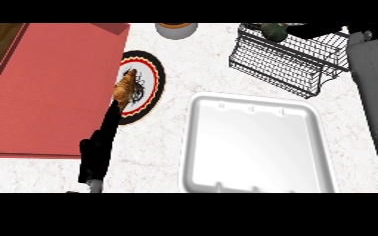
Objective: Pick the squash from the tray and place it in the tiered basket
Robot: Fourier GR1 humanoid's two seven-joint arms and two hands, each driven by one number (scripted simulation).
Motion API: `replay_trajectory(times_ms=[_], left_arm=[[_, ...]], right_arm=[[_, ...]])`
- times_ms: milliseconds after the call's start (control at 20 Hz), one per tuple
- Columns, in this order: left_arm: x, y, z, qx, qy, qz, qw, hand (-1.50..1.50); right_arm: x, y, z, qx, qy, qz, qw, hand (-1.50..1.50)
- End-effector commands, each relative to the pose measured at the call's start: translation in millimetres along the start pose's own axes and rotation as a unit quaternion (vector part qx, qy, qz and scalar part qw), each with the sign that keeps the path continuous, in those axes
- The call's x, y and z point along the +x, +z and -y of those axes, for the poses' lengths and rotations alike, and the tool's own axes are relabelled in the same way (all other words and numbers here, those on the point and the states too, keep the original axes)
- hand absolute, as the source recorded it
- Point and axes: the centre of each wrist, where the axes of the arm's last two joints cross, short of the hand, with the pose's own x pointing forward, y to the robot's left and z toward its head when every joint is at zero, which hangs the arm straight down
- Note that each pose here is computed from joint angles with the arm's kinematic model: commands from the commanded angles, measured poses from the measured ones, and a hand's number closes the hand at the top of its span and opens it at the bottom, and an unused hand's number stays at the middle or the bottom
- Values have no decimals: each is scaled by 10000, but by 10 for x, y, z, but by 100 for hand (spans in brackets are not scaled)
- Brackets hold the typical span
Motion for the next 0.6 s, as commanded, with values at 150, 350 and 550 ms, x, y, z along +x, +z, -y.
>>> replay_trajectory(times_ms=[150, 350, 550], left_arm=[[-261, 48, -218, 305, -108, -593, 9977, 0], [-254, 143, -241, 464, -156, -535, 9974, 0], [-339, 86, -237, 409, -82, -580, 9974, 0]], right_arm=[[-26, -51, 86, -144, -1488, 259, 9884, -150], [-132, -42, 388, -1206, -1671, 438, 9776, -150], [-381, -17, 1004, -2229, -1625, 178, 9611, -150]])
